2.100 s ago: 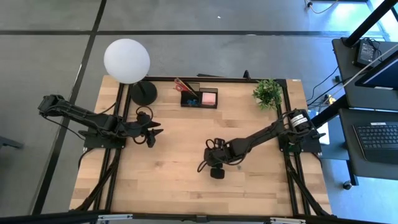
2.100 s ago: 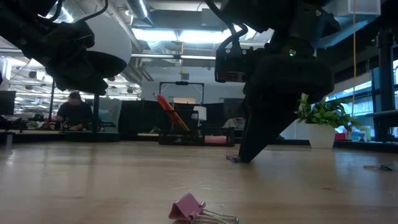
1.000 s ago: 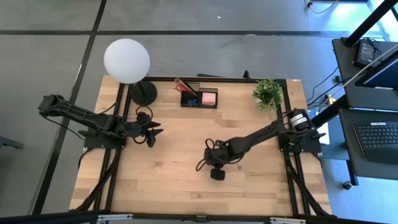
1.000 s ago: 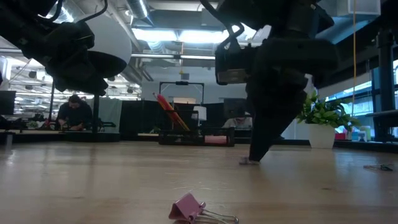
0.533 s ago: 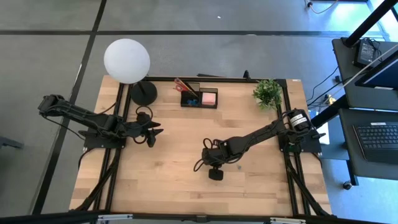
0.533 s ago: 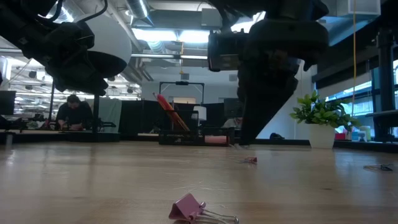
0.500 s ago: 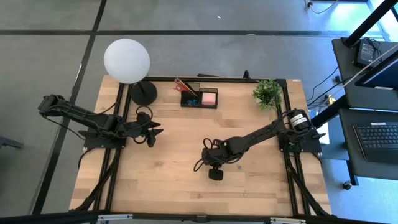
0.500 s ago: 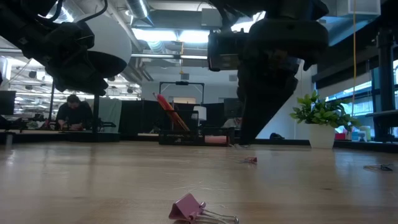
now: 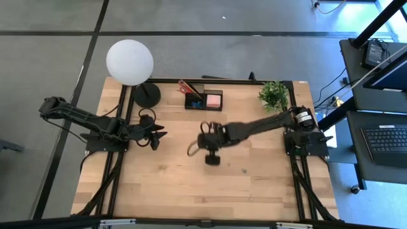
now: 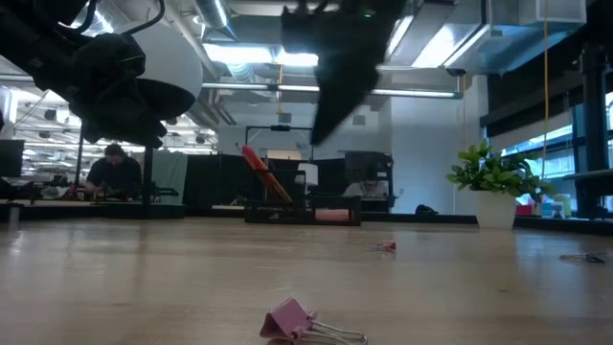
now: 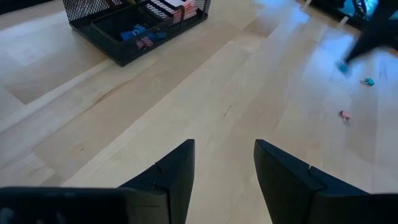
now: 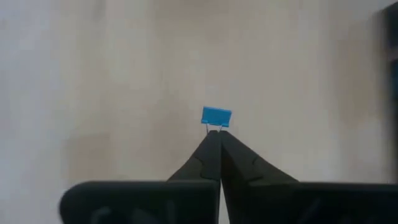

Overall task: Pick and place office supplies into organizer
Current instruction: Put the blue binder clip into the black desk organizer

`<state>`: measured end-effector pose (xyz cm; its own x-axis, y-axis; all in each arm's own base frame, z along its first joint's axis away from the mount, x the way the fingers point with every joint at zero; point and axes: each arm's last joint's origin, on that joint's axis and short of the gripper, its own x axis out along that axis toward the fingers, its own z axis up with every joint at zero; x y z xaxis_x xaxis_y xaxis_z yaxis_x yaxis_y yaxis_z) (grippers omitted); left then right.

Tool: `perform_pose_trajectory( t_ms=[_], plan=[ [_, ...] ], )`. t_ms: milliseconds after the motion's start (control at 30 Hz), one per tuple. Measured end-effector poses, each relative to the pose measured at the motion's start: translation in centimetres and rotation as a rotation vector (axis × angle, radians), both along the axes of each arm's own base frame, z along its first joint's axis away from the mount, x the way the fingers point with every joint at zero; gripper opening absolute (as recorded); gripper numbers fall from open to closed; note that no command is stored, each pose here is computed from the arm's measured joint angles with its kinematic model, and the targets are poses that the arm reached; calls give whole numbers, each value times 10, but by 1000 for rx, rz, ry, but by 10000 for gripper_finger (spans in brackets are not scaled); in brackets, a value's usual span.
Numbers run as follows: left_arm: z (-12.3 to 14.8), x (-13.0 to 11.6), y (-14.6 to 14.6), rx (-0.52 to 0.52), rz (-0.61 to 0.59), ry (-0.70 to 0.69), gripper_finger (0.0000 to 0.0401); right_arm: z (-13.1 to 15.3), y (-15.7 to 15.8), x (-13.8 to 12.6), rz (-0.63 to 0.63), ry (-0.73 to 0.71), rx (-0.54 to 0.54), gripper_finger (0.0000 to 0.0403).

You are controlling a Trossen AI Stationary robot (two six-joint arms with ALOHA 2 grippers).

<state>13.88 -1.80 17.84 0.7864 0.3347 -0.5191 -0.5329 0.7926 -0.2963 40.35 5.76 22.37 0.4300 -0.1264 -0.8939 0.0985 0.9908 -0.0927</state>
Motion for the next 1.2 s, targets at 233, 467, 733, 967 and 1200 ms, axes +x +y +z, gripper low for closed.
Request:
perform_pose_trajectory(
  t_ms=[233, 467, 733, 967, 1200],
  plan=[
    [0, 0, 0, 5, -6, 3, 159, 50, -79, 21, -95, -165, -79, 0],
    [0, 0, 0, 29, -22, 17, 159, 53, -145, 25, -233, -259, -108, 0],
    [0, 0, 0, 61, -44, 31, 159, 13, -172, 42, -237, -238, -89, 0],
    [0, 0, 0, 62, -44, 31, 159, -22, -193, 45, -283, -154, -95, 0],
    [0, 0, 0, 62, -44, 32, 159, -38, -208, 43, -316, -114, -86, 1]
  ],
)
